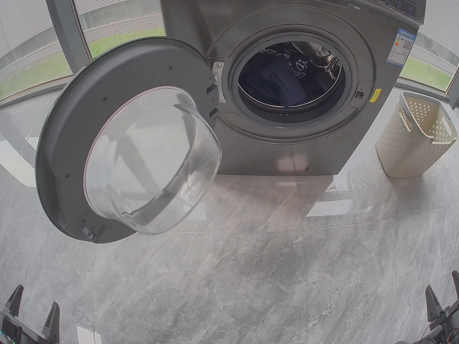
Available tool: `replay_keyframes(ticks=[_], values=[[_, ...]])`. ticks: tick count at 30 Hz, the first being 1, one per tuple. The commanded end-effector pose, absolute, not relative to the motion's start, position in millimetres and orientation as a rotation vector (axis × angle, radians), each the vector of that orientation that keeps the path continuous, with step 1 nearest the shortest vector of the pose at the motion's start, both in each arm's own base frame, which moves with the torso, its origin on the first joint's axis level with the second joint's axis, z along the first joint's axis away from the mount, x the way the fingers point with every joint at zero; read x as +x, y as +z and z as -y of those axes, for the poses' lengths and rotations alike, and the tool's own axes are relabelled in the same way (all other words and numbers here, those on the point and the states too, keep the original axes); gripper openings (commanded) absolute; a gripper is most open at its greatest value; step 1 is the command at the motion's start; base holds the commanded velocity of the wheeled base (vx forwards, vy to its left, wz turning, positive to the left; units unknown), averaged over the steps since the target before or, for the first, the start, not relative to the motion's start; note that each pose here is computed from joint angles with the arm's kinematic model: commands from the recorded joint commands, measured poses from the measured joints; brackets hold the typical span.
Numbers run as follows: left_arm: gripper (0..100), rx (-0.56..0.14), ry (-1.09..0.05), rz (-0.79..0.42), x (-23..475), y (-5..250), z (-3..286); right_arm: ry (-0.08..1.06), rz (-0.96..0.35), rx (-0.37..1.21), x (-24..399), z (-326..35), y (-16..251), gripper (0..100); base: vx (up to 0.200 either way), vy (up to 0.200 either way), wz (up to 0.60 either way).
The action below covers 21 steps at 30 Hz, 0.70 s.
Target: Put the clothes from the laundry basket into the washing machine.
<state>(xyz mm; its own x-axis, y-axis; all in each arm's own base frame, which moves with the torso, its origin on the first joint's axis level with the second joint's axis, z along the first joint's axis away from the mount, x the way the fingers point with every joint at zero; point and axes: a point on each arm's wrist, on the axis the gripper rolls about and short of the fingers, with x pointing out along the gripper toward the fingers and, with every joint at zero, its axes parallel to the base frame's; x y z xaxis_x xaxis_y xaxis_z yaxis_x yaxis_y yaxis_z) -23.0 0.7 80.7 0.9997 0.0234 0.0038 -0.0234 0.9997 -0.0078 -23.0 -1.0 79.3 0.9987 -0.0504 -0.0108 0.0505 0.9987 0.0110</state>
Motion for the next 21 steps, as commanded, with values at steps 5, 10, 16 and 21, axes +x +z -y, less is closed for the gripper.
replay_keyframes(ticks=[5,10,16,21], values=[[100,-0.003,0.029,0.000,-22.7,75.7,-0.7,-0.052,-0.004,0.012,-23.5,1.0,76.6,100,0.000,0.000,0.00],[100,-0.021,0.023,0.172,-31.0,111.1,-0.6,-0.051,-0.004,0.012,-23.5,1.0,76.6,100,0.000,0.000,0.00],[100,-0.045,-0.161,0.059,-9.6,166.7,0.7,-0.052,-0.004,0.012,-23.5,1.0,76.6,100,0.000,0.000,0.00],[100,-0.053,-0.277,-0.014,19.3,184.1,5.8,-0.052,-0.004,0.012,-23.5,1.0,76.6,100,0.000,0.000,0.00]])
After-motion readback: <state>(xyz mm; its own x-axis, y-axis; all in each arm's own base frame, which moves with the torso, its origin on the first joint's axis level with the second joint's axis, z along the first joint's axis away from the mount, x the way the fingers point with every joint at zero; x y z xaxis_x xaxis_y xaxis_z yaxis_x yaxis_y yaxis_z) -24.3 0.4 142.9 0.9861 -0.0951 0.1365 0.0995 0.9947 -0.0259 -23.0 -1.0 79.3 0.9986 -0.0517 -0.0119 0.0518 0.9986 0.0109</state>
